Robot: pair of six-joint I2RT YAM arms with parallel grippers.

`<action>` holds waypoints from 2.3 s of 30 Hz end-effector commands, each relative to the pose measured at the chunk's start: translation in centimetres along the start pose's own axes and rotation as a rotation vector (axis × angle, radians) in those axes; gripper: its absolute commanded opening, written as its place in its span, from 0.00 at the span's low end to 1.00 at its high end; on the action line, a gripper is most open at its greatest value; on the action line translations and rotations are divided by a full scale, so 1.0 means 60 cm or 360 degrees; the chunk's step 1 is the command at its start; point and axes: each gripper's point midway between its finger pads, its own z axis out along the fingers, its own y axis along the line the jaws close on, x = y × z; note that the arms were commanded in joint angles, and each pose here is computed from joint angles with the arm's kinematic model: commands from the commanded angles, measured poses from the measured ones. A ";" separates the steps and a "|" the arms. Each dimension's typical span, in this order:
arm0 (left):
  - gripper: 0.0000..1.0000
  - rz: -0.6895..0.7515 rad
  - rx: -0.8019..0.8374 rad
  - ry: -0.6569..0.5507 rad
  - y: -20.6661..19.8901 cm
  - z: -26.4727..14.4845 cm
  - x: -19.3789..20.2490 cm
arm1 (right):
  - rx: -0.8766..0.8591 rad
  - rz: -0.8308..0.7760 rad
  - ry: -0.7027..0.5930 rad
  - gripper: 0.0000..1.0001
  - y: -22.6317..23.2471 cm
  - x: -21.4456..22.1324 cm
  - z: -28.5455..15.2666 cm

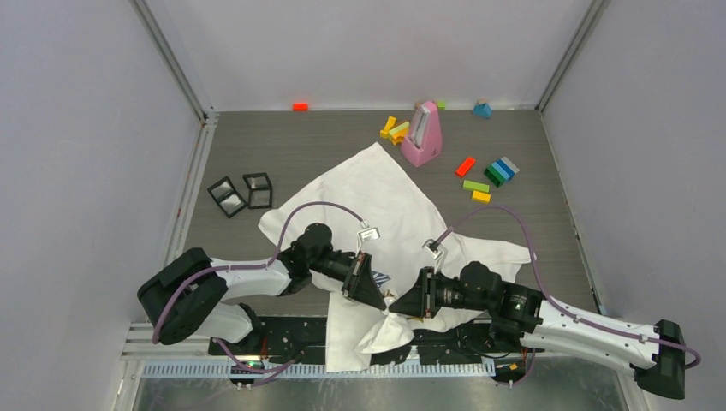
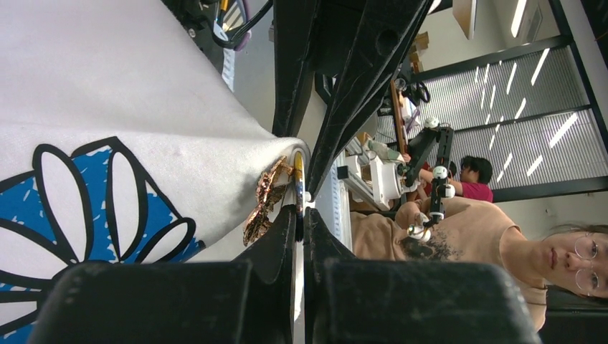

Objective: Pin the brooch onto the clothing

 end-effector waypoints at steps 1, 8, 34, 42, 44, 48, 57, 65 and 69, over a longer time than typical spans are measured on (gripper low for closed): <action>0.00 0.0110 0.0163 0.0121 -0.042 0.005 0.017 | 0.0291 -0.0038 -0.0084 0.16 -0.061 -0.020 0.012; 0.00 0.0111 0.0161 0.0118 -0.042 0.005 0.018 | 0.0319 -0.0035 -0.0101 0.15 -0.064 -0.026 0.016; 0.46 -0.0022 -0.0393 0.0038 0.062 0.000 0.011 | 0.0579 -0.0069 -0.0305 0.59 -0.088 -0.072 -0.029; 0.89 0.0045 -0.0836 -0.0154 0.087 -0.074 -0.044 | 0.0951 -0.0193 -0.0431 0.88 -0.105 -0.141 -0.077; 0.94 0.0032 -0.1028 -0.0299 0.104 -0.117 -0.072 | 0.1080 -0.0189 -0.0457 0.91 -0.123 -0.162 -0.087; 1.00 -0.0172 -0.1508 -0.0643 0.160 -0.237 -0.109 | 0.1318 -0.0102 -0.0416 0.92 -0.178 -0.207 -0.094; 1.00 -0.0644 -0.2129 -0.1226 0.246 -0.473 -0.078 | 0.1794 0.0172 -0.0314 0.81 -0.310 -0.286 -0.141; 1.00 -0.0645 -0.2019 -0.1368 0.266 -0.470 -0.123 | 0.2073 0.0486 -0.0424 0.79 -0.371 -0.259 -0.215; 1.00 -0.0621 -0.1935 -0.1347 0.276 -0.457 -0.168 | 0.2110 0.0630 -0.0446 0.79 -0.396 -0.243 -0.232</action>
